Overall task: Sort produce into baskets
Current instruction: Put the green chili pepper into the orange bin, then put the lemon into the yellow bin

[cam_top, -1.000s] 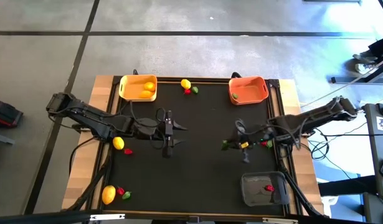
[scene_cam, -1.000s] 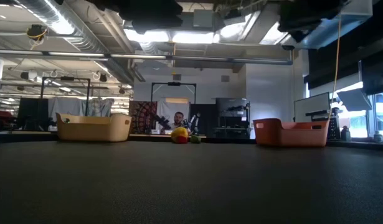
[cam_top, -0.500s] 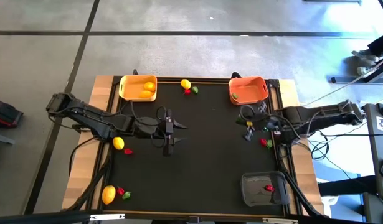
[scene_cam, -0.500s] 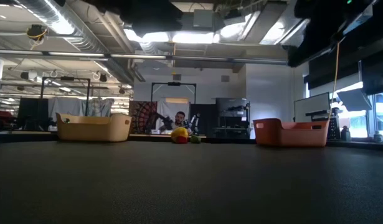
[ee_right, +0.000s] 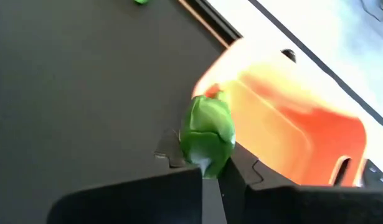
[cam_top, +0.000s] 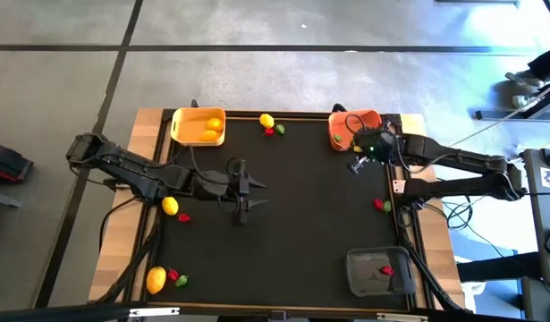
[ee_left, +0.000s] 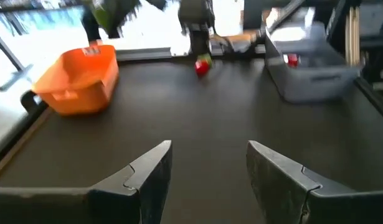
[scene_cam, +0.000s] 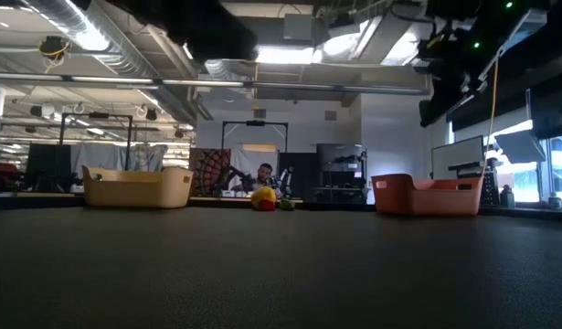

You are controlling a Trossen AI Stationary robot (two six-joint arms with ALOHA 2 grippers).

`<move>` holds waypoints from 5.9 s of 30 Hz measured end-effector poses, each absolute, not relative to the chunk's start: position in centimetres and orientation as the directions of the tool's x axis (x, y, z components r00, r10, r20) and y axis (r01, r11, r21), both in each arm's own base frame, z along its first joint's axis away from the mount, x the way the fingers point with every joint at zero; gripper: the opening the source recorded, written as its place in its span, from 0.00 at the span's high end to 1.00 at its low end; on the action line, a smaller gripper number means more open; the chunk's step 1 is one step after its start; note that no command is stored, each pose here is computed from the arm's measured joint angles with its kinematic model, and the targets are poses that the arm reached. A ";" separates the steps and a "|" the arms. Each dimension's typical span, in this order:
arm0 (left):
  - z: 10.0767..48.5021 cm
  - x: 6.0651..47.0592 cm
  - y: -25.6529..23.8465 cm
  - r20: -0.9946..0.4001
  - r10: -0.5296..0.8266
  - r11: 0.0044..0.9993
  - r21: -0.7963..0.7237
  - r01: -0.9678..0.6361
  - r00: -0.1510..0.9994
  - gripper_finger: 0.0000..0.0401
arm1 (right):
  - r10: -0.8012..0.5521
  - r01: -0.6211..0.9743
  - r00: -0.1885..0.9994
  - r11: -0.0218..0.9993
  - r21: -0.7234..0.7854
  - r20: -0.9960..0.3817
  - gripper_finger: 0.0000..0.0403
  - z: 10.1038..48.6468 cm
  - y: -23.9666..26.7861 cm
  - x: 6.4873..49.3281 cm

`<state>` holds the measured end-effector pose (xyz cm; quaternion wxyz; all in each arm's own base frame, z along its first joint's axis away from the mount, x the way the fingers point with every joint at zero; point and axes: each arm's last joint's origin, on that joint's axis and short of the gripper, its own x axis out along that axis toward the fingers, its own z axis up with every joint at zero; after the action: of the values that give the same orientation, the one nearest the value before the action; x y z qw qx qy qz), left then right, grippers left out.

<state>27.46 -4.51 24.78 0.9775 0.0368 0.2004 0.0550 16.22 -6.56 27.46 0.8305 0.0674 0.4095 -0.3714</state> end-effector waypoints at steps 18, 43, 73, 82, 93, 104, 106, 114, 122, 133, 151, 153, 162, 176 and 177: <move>25.2 25.1 -5.1 -0.486 0.103 0.994 0.072 -0.078 0.868 0.50 | -0.546 0.746 0.192 0.621 -0.240 -0.815 0.96 24.1 -14.4 16.5; 25.7 24.1 -4.7 -0.506 0.154 0.988 0.078 -0.133 0.849 0.50 | -0.450 0.802 0.028 0.544 -0.248 -0.893 0.89 17.3 -21.6 16.2; 26.0 24.7 -2.0 -0.472 0.244 0.967 0.058 -0.247 0.847 0.47 | -0.510 0.663 0.570 0.749 -0.006 -0.644 0.55 26.8 -15.5 17.3; 25.9 24.5 3.5 -0.482 0.417 0.897 0.082 -0.434 0.771 0.28 | -0.398 0.527 0.693 0.848 0.046 -0.601 0.29 26.8 -13.3 20.1; 24.6 24.5 11.1 -0.537 0.490 0.856 0.148 -0.495 0.687 0.26 | -0.254 0.340 0.789 0.939 0.053 -0.559 0.18 27.2 -8.6 22.8; 21.9 27.1 18.4 -0.642 0.435 0.888 0.192 -0.417 0.632 0.26 | -0.200 0.263 0.805 0.964 0.034 -0.558 0.21 27.2 -4.5 24.0; 21.4 27.9 19.8 -0.654 0.437 0.889 0.208 -0.408 0.618 0.26 | -0.209 0.268 0.804 0.963 0.025 -0.557 0.21 27.2 -4.0 24.1; 18.5 30.7 24.4 -0.669 0.430 0.898 0.250 -0.362 0.606 0.26 | -0.265 0.307 0.793 0.952 -0.015 -0.548 0.21 27.3 -2.7 24.2; 17.0 30.7 26.6 -0.686 0.441 0.889 0.424 -0.174 0.579 0.26 | -0.282 0.330 0.789 0.944 -0.011 -0.546 0.21 27.3 -2.6 24.2; 15.0 29.9 28.6 -0.681 0.387 0.907 0.402 -0.125 0.621 0.26 | -0.282 0.331 0.785 0.944 -0.012 -0.551 0.21 27.2 -2.6 24.2; 12.9 28.7 29.9 -0.718 0.352 0.935 0.244 -0.256 0.600 0.26 | -0.302 0.358 0.781 0.934 -0.005 -0.547 0.21 27.2 -2.7 24.2; 12.9 28.7 29.8 -0.729 0.351 0.934 0.229 -0.274 0.587 0.26 | -0.308 0.363 0.779 0.932 -0.008 -0.546 0.21 27.3 -2.8 24.2; 12.6 29.3 28.7 -0.758 0.325 0.940 0.193 -0.282 0.565 0.41 | -0.308 0.363 0.779 0.932 -0.009 -0.546 0.21 27.2 -2.8 24.1; 12.7 29.4 28.5 -0.763 0.322 0.945 0.220 -0.242 0.561 0.49 | -0.280 0.346 0.781 0.938 0.014 -0.558 0.21 27.2 -2.7 24.1; 12.9 29.4 28.4 -0.766 0.320 0.945 0.220 -0.241 0.557 0.50 | -0.266 0.340 0.783 0.940 0.029 -0.562 0.21 27.1 -2.6 24.1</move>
<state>29.41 28.37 12.89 0.8813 0.0448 0.4427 0.1590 24.11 -2.63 27.13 0.9420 0.0647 0.2873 -0.1609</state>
